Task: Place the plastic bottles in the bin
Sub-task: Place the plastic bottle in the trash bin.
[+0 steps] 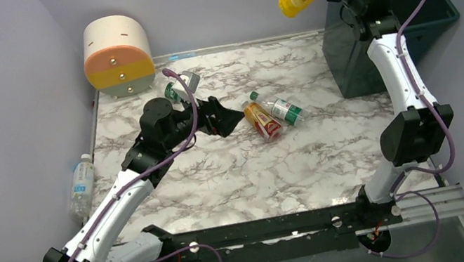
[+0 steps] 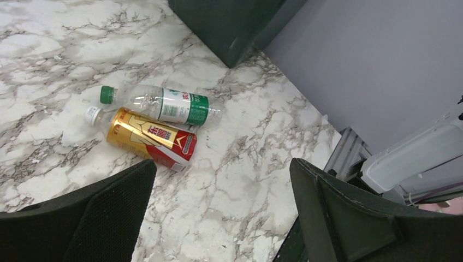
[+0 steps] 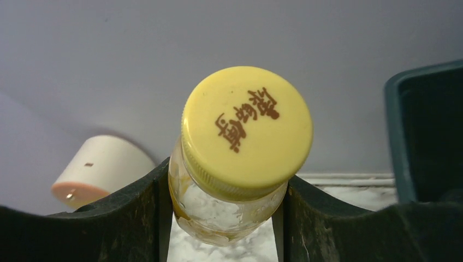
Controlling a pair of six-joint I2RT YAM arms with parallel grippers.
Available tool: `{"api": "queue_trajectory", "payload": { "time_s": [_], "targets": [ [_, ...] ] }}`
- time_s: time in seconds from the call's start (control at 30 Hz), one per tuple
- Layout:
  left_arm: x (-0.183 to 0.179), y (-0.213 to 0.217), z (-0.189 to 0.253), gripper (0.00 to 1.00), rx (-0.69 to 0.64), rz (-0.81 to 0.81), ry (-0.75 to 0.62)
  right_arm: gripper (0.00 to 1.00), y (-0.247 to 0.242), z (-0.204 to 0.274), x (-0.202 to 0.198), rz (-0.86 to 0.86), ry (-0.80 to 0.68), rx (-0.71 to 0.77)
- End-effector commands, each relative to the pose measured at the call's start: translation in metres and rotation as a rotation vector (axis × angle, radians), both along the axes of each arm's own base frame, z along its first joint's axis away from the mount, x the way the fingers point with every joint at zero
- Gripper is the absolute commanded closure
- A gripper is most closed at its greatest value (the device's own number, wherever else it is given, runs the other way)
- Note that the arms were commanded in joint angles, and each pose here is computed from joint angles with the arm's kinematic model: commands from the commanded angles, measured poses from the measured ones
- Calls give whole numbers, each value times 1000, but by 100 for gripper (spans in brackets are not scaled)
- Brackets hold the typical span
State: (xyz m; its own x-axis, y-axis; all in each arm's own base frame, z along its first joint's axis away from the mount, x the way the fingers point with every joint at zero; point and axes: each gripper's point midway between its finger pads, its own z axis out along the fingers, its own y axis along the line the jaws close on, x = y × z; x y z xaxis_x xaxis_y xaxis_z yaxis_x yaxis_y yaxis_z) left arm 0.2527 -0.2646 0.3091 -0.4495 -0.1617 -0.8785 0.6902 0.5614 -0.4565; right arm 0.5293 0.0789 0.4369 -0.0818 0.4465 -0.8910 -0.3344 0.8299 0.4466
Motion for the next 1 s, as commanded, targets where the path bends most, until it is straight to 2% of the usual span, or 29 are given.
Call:
{"api": "queue_trajectory", "payload": {
  "time_s": [0.0, 0.23, 0.57, 0.8, 0.97],
  "targets": [
    [1, -1, 3, 1, -9, 0, -14, 58, -46, 36, 12, -236, -114, -83],
    [-1, -2, -4, 1, 6, -9, 5, 58, -82, 85, -3, -441, -264, -155],
    [0, -10, -8, 1, 0, -43, 22, 59, -131, 124, -44, -727, -388, -265],
    [2, -14, -9, 1, 2, -59, 28, 59, -162, 123, -47, -912, -361, -395],
    [4, -17, -8, 1, 7, -68, 32, 55, -171, 92, -28, -930, -284, -432]
  ]
}}
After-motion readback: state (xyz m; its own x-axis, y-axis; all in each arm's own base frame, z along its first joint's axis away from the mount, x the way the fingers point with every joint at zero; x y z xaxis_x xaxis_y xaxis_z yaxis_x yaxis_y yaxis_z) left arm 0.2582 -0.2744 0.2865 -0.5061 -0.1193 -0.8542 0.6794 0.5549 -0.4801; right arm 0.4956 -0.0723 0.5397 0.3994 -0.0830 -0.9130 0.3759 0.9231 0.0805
